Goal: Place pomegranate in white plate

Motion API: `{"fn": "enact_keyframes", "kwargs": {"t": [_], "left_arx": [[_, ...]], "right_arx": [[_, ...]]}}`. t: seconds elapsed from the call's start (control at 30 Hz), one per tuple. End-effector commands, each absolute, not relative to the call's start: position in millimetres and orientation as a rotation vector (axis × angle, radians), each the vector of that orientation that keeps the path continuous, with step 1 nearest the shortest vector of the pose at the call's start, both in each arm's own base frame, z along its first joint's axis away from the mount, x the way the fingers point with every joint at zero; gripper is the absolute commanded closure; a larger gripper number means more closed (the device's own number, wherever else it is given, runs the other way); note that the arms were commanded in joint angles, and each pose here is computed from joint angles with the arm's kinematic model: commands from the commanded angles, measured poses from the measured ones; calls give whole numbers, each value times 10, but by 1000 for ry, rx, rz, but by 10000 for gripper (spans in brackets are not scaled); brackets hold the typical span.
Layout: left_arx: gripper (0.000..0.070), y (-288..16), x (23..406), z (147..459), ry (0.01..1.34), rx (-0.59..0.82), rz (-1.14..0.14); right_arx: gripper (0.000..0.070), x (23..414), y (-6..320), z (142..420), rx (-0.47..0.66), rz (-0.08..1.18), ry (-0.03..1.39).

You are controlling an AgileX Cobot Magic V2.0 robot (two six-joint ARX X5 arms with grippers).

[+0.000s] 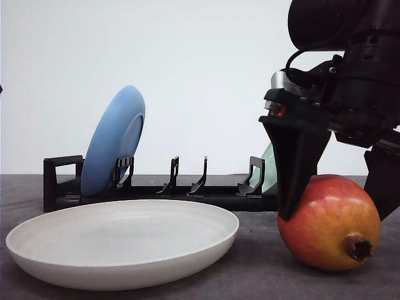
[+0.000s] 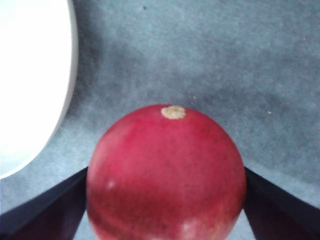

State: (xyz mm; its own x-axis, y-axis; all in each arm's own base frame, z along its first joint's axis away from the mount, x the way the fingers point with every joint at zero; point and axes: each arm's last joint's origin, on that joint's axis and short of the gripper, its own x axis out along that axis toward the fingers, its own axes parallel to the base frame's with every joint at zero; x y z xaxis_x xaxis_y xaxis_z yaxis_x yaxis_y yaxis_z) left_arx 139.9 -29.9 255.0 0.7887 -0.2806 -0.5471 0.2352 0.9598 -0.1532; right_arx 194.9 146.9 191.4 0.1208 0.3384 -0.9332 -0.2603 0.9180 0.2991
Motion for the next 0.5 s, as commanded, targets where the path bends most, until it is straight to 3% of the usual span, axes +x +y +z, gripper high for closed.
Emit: {"fn": "enact_keyframes", "kwargs": {"t": [0.0, 0.23, 0.47], "left_arx": [[347, -301, 1411, 2589, 582, -71, -280], [347, -301, 1411, 2589, 582, -71, -280], [347, -301, 1411, 2589, 582, -71, -280]], "right_arx": [[198, 1964, 1508, 1918, 67, 436, 1391], [198, 1961, 1506, 1950, 39, 454, 1399], [198, 1995, 1577, 2199, -68, 532, 1398]]}}
